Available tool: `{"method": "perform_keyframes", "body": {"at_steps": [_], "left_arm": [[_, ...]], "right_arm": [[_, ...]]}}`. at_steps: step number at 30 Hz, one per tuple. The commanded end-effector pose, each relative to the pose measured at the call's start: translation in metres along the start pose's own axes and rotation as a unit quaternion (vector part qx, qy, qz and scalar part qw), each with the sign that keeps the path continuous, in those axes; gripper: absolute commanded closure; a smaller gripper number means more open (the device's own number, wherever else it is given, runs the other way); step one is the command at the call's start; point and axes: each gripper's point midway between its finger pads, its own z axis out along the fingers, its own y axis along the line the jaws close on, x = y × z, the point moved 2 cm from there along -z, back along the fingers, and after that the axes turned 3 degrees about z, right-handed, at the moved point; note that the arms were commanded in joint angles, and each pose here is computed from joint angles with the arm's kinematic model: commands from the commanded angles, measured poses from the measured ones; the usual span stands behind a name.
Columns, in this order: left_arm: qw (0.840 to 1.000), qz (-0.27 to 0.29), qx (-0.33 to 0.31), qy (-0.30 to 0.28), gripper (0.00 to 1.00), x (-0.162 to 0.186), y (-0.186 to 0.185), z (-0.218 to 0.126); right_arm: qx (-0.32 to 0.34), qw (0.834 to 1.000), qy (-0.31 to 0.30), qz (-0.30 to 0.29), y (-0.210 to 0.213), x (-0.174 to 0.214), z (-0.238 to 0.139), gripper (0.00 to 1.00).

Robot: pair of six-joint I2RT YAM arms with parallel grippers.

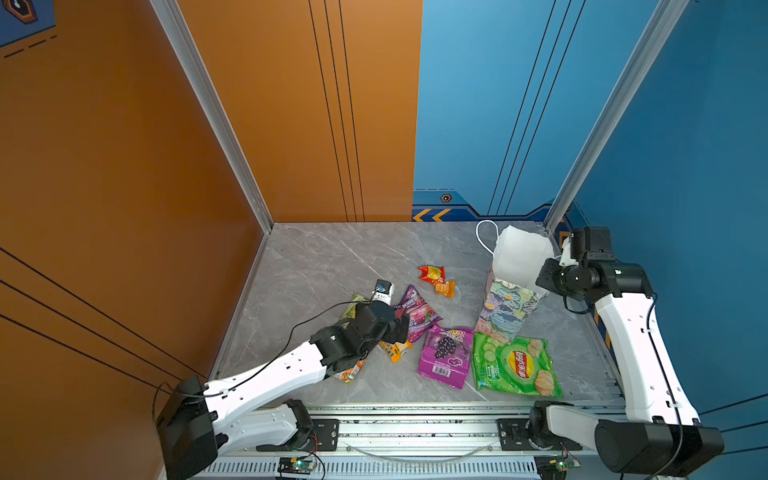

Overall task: Place the snacks into the paper bag
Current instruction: 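Drag the paper bag closer with the right gripper while the left reaches the Lay's bag, then lower the left gripper onto the green Lay's bag and grasp its edge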

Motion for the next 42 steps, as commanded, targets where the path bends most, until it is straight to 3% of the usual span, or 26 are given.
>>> {"method": "perform_keyframes", "body": {"at_steps": [1, 5, 9, 12, 14, 20, 25, 30, 35, 42], "left_arm": [[0.994, -0.012, 0.081, 0.077, 0.03, 0.013, -0.061, -0.003], [0.981, -0.004, 0.159, 0.114, 0.07, 0.015, -0.136, -0.002], [0.969, 0.013, 0.184, 0.163, 0.12, 0.032, -0.187, 0.016], [0.960, 0.022, 0.181, 0.211, 0.13, 0.049, -0.212, 0.033], [0.953, 0.033, 0.173, 0.247, 0.19, 0.067, -0.226, 0.048], [0.941, 0.055, 0.156, 0.296, 0.23, 0.089, -0.248, 0.073], [0.933, 0.078, 0.137, 0.324, 0.23, 0.107, -0.255, 0.092], [0.928, 0.125, 0.052, 0.348, 0.21, 0.128, -0.239, 0.116], [0.926, 0.127, 0.028, 0.354, 0.19, 0.134, -0.231, 0.127], [0.924, 0.158, -0.084, 0.337, 0.19, 0.126, -0.177, 0.141]], "right_arm": [[-0.012, 0.999, -0.046, 0.018, -0.001, -0.017, -0.015, 1.00], [-0.013, 0.997, -0.066, 0.040, -0.009, -0.027, -0.021, 1.00], [-0.011, 0.993, -0.088, 0.074, -0.021, -0.035, -0.027, 1.00], [-0.007, 0.990, -0.099, 0.100, -0.032, -0.037, -0.028, 1.00], [-0.015, 0.987, -0.107, 0.115, -0.038, -0.039, -0.031, 1.00], [-0.020, 0.986, -0.113, 0.124, -0.042, -0.039, -0.031, 1.00], [-0.028, 0.986, -0.109, 0.126, -0.041, -0.035, -0.025, 1.00], [-0.031, 0.985, -0.112, 0.126, -0.041, -0.034, -0.025, 1.00], [-0.034, 0.985, -0.116, 0.126, -0.041, -0.032, -0.026, 1.00], [-0.041, 0.984, -0.120, 0.124, -0.039, -0.030, -0.030, 1.00]]}}
